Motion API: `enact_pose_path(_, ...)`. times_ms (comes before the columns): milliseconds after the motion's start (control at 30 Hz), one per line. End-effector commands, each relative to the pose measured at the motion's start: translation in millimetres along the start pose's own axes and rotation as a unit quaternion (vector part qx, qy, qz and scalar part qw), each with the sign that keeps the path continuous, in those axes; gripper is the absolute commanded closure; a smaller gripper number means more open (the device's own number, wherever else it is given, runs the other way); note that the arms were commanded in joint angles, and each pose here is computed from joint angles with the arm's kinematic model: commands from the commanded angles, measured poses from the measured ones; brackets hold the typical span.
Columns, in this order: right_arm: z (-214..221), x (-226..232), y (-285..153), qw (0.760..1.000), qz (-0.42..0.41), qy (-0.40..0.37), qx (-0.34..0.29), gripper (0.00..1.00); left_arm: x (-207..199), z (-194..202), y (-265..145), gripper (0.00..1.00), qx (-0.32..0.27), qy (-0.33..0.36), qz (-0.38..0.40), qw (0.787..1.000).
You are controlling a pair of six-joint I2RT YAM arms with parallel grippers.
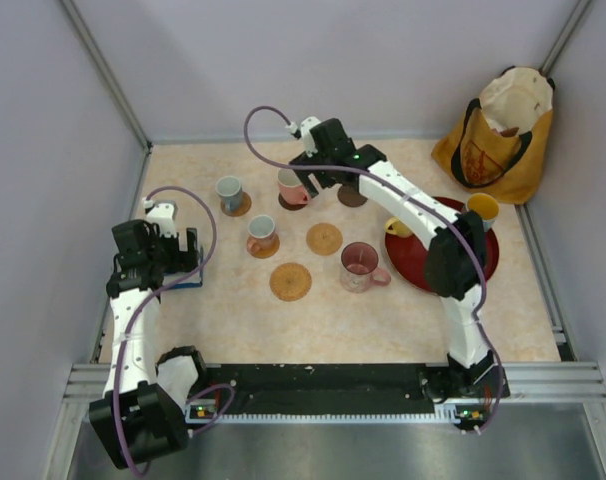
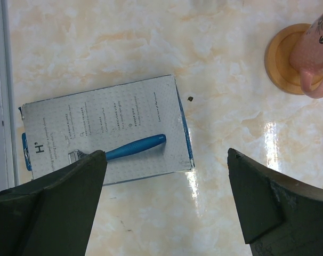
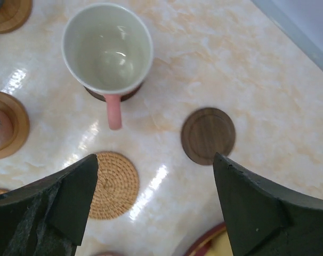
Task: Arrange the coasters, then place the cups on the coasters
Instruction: Place the cup on the coaster, then pick up the cup from the tray.
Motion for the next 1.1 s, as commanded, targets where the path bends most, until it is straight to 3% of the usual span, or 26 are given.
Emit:
enact_pose_path(0, -22.4, -28.0, -67.7, 0.994, 0.079, 0.025, -0.068, 0.1, 3.1, -5.6, 1.1, 0.01, -0.022, 0.007, -0.002, 1.0)
enact_pose_path(467, 47.5, -114.6, -92.0, 0.96, 0.274, 0.003, -0.06, 0.01, -0.3, -7.4, -0.4, 0.02, -0.029, 0.007, 0.014, 0.999)
enact_pose_path(1067, 104.2, -132.2, -89.4, 0.95, 0.31, -0.031, 0.006, 0.01, -3.3, -8.0, -2.2, 0.01, -0.035, 0.008, 0.024, 0.999)
Point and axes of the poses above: each gripper's point midway between its finger pads, its own y axis out along the fingers, its own x axis along the line the jaws close on, z = x × y, the point moved 6 cm from there along -y, back along the fingers, and after that the axes turned 15 degrees about y, right-handed, at the moved point
